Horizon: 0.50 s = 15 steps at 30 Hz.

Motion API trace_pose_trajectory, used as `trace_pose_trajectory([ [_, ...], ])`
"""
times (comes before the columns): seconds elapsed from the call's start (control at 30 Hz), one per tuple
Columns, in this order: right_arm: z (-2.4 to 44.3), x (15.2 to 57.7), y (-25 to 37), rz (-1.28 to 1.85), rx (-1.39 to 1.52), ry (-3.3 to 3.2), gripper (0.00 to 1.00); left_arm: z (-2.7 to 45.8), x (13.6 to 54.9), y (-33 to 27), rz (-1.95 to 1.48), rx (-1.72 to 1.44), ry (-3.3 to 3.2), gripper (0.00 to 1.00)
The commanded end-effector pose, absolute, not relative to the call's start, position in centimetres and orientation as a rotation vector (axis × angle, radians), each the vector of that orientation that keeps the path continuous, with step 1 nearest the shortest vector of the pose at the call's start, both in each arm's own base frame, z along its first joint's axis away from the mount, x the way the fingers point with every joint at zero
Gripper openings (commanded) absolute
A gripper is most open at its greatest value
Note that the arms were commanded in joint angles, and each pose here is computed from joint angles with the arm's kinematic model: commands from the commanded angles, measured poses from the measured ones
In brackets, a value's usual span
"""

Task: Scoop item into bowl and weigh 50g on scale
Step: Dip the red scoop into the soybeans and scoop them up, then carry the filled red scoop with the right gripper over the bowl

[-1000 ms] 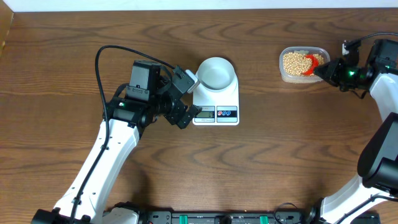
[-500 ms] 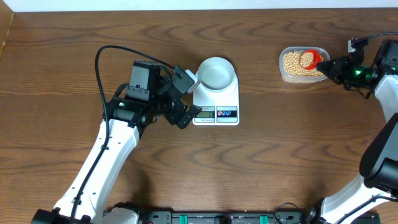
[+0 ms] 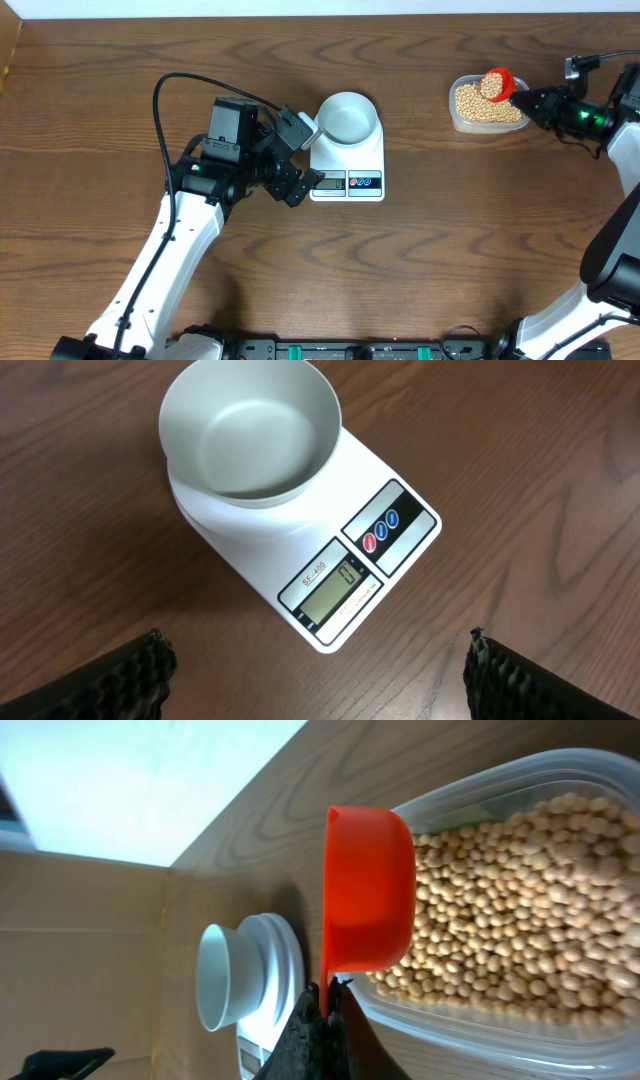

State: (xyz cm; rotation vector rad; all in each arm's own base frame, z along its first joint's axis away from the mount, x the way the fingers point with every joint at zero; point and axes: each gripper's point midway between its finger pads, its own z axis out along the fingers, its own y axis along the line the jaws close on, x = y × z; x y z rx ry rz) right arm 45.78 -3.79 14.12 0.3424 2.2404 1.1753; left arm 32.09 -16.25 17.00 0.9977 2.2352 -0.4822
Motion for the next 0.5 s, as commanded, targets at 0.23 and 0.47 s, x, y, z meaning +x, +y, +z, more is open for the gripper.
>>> trace_pose_trajectory([
  [0.23,15.5,45.9,-1.4,1.337,0.302,2.186,0.01,16.7,31.9,-16.3,-0.487,1.011,2.235,0.95],
  [0.47,16.7,47.0,1.1,1.385,0.261,2.16,0.01,16.7,31.9,-16.3,-0.487,1.011,2.235,0.95],
])
